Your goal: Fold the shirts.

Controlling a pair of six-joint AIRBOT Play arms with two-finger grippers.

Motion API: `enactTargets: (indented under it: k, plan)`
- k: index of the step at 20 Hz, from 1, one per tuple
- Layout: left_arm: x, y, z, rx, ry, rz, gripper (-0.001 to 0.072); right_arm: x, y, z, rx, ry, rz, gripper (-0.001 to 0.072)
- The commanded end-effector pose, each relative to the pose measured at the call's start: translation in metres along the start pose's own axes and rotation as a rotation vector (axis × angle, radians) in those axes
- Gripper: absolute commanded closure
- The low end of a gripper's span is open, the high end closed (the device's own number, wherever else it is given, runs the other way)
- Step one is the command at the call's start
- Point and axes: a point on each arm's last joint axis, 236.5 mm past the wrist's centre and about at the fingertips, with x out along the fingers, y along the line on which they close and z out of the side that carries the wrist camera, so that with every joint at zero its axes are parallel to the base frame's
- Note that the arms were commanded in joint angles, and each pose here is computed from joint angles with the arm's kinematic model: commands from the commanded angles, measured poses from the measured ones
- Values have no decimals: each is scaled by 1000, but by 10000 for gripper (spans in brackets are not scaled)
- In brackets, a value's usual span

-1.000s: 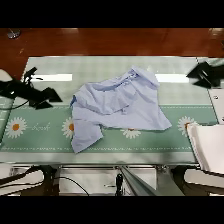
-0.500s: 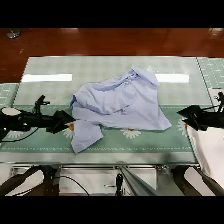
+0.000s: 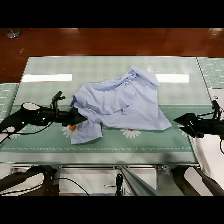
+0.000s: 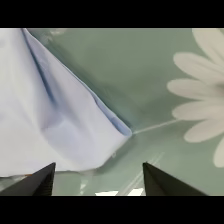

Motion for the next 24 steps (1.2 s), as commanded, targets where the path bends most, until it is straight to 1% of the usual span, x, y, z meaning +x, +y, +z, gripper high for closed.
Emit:
enactTargets:
  k: [1,3,5,10,15,16,17,18,21,22,24]
  plan:
    - [-1,-18,11,60,-8,-26,688,7,-1,-11,-24,46,-39,86]
    - [-2,-19,13,63,-11,-27,688,23,5,-11,-42,63,-45,87]
    - [-2,-20,11,63,-5,-30,688,41,18,-5,-28,67,-6,86]
    - [-2,-21,9,64,5,-35,688,78,37,-10,-44,197,-2,87]
    - [-2,-21,9,63,5,-36,688,105,81,-11,-137,242,15,99]
    - [-2,-21,9,63,6,-37,688,108,89,-13,-166,254,16,168]
    - [-2,-22,9,64,6,-38,688,108,96,-16,-204,278,17,614]
    - [-3,-24,10,68,7,-41,688,106,104,-16,-232,284,22,691]
    - [-16,-54,23,138,1,-91,688,83,133,-5,-335,291,47,692]
    - [-29,-78,38,196,-31,-120,688,67,153,10,-379,246,59,692]
    - [-80,-154,81,355,-180,-206,689,10,218,56,-502,56,97,692]
